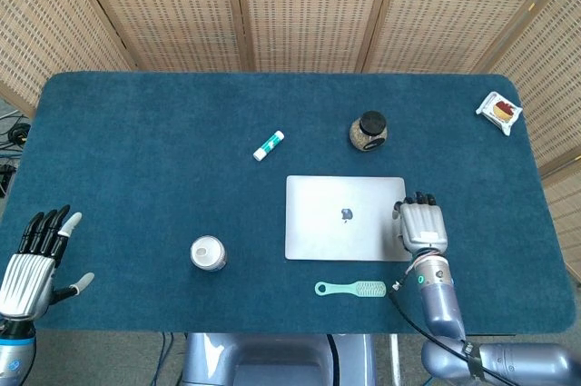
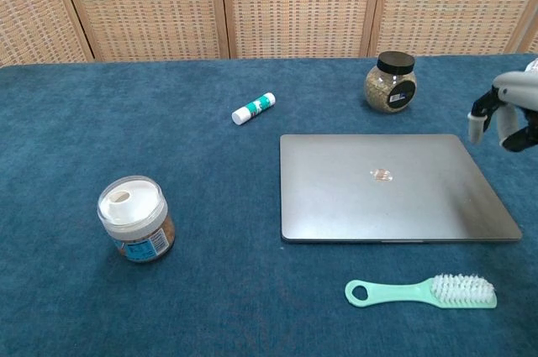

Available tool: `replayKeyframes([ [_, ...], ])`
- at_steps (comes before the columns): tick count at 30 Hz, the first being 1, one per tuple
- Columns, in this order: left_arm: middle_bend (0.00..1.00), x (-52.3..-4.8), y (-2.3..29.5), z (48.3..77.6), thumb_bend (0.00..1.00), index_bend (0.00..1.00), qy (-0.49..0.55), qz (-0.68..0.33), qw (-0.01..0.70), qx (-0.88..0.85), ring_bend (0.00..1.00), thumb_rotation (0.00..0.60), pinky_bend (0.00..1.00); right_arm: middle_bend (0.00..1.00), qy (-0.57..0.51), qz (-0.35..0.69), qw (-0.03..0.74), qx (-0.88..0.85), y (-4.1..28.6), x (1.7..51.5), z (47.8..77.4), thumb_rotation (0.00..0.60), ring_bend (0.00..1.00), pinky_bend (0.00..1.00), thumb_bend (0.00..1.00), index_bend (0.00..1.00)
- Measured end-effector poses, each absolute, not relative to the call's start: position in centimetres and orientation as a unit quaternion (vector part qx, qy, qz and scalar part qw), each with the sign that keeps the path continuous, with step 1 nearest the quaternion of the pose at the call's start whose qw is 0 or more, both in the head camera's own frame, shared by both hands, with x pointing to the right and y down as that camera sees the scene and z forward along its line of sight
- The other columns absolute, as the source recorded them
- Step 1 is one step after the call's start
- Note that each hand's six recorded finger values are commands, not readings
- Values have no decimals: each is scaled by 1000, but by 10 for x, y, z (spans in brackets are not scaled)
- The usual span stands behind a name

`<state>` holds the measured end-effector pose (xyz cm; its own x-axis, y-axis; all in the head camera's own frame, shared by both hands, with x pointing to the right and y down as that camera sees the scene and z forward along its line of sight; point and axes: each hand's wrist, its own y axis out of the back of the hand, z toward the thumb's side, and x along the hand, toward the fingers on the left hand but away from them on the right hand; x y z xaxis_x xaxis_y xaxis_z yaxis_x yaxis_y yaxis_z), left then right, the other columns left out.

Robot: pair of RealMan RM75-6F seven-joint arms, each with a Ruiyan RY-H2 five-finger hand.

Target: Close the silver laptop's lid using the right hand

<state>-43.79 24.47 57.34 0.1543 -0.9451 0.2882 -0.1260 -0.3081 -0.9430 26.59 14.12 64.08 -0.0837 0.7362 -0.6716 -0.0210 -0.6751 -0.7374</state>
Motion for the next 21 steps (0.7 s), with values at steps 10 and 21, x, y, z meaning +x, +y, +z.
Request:
replayKeyframes([
  [10,0,-440,244,573,14,0,421,-500,414,-633,0,600,0,25,-359,609,373,-601,134,285,593,600,0,38,595,178],
  [21,0,-446,241,576,14,0,426,-515,415,-617,0,600,0,0,-351,555,450,-605,206,347,591,600,0,0,13,0],
])
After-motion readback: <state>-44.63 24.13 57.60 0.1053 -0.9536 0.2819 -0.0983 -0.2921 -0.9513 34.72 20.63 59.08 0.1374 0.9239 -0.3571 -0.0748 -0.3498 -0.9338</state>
